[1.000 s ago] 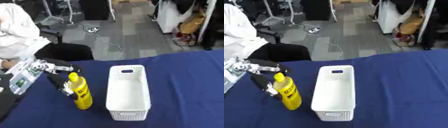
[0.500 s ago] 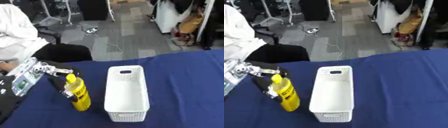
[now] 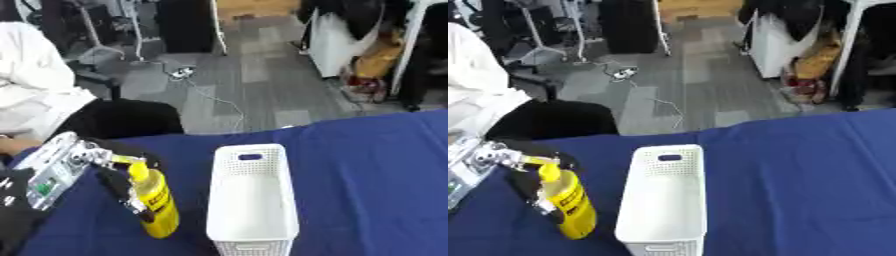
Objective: Pick up objects on the table and place them in the box.
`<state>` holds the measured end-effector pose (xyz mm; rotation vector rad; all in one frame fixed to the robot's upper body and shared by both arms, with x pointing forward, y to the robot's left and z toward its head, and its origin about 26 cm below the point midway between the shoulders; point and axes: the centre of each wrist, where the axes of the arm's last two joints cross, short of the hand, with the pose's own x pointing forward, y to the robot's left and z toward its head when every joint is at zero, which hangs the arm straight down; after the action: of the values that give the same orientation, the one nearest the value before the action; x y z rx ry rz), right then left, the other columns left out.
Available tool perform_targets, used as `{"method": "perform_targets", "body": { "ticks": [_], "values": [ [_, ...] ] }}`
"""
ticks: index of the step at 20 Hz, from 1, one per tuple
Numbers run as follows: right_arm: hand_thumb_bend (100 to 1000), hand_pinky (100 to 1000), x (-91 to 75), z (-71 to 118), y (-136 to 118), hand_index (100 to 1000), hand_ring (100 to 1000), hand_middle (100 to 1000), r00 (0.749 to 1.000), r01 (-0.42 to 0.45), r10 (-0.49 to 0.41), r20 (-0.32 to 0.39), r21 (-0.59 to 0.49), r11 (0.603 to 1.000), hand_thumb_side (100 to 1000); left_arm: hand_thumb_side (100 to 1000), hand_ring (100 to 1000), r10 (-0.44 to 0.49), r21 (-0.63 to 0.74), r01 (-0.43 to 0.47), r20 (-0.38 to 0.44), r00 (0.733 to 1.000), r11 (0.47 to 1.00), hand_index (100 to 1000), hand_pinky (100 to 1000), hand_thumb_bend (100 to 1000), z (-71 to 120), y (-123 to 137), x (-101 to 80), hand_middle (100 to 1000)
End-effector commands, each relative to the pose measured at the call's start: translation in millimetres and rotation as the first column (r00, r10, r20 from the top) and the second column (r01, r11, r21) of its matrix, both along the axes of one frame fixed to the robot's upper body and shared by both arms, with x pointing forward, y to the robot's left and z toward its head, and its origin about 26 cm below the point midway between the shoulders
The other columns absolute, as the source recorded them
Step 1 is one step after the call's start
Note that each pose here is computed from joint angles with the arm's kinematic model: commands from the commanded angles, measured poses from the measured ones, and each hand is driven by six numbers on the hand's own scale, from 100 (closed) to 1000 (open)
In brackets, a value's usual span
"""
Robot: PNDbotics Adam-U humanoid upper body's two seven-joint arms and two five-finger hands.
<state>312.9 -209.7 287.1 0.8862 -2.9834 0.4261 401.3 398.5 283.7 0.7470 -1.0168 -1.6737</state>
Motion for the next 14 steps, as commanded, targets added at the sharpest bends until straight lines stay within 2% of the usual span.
{"method": "perform_targets", "body": {
  "ticks": [1, 8, 14],
  "values": [
    [100, 300, -2.5, 7.9, 0.8, 669, 371, 479, 1.0, -0.008, 0.008, 0.03, 0.0, 1.0, 947, 645, 920, 0.029, 0.029, -0.03, 0.033, 0.999, 0.999, 1000, 838, 861, 18.0, 10.0, -5.8, 1000],
    [100, 299, -2.6, 8.8, 1.7, 670, 371, 479, 0.999, -0.014, 0.013, 0.03, 0.007, 1.0, 946, 653, 922, 0.037, 0.017, -0.038, 0.02, 0.999, 0.999, 1000, 825, 853, 11.9, 12.6, -4.1, 1000],
    [100, 299, -2.6, 8.9, 1.9, 670, 371, 479, 0.999, -0.015, 0.015, 0.03, 0.009, 1.0, 946, 646, 890, 0.038, 0.013, -0.038, 0.012, 0.999, 0.999, 1000, 799, 843, 8.4, 12.3, -2.9, 1000]
  ]
}}
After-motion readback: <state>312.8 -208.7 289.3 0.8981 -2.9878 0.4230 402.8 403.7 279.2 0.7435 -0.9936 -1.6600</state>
